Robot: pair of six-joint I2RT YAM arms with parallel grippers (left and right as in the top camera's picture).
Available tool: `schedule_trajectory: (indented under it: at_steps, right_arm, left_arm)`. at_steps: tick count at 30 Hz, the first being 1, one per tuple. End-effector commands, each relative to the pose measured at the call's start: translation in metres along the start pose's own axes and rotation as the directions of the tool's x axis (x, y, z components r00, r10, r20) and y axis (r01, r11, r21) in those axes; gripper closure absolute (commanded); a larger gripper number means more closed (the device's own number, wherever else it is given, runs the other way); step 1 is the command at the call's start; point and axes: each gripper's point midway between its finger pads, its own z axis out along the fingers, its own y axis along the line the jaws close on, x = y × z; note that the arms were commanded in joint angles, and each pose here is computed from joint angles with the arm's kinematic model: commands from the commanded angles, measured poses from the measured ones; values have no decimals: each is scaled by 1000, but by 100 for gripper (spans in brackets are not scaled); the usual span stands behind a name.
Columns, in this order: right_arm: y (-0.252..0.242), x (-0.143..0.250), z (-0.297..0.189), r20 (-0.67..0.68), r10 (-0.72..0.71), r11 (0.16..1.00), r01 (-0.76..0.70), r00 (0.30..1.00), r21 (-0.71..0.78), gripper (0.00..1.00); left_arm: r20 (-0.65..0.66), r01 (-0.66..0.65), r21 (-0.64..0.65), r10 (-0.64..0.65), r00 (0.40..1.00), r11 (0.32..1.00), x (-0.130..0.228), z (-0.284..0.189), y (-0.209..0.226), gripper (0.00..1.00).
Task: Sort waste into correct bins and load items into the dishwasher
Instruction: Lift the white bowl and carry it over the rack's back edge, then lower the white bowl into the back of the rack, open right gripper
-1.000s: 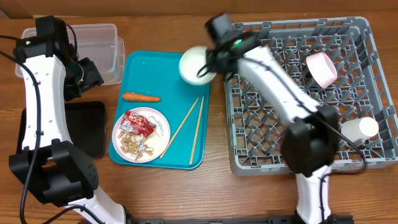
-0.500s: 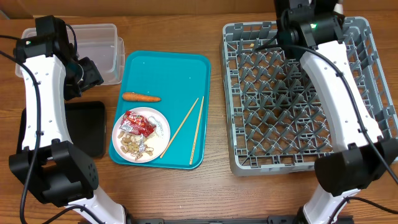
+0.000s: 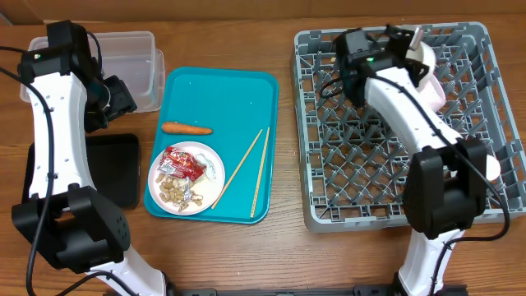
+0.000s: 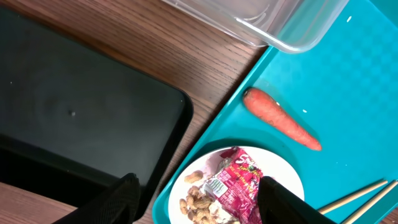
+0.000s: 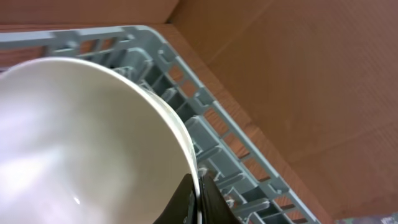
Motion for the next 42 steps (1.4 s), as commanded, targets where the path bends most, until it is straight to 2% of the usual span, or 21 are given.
schedule_trajectory:
  at_steps: [1,5,10,18,26,34,38,42]
  right_arm:
    - [13,2,-16,32,-9,1000,9,999,-20,96]
    - [30,15,-28,18,-51,996,53,999,-78,96]
    - [34,32,-27,6,-103,992,103,995,-77,96]
    - [2,5,-29,149,-107,988,89,983,123,96]
    - [25,26,-25,45,-73,997,74,996,-18,96]
    - [38,43,-33,13,-103,992,104,995,-79,96]
    - [39,54,-37,27,-139,988,141,990,-68,96]
    - [23,41,-39,100,-148,989,146,984,26,96]
  left_arm:
    - [47,20,32,-21,999,999,-5,-18,-4,37]
    - [46,23,32,-25,999,999,-5,-18,-4,37]
    - [47,23,32,-25,999,999,-5,-18,-4,37]
    - [46,23,32,-25,999,999,-5,-18,-5,37]
    - [47,23,32,-25,999,999,-5,-18,-4,37]
    - [47,23,32,-24,999,999,-5,-18,-5,37]
    - [47,23,32,-24,999,999,-5,-18,-4,36]
    - [47,23,32,-24,999,999,-5,-18,-5,36]
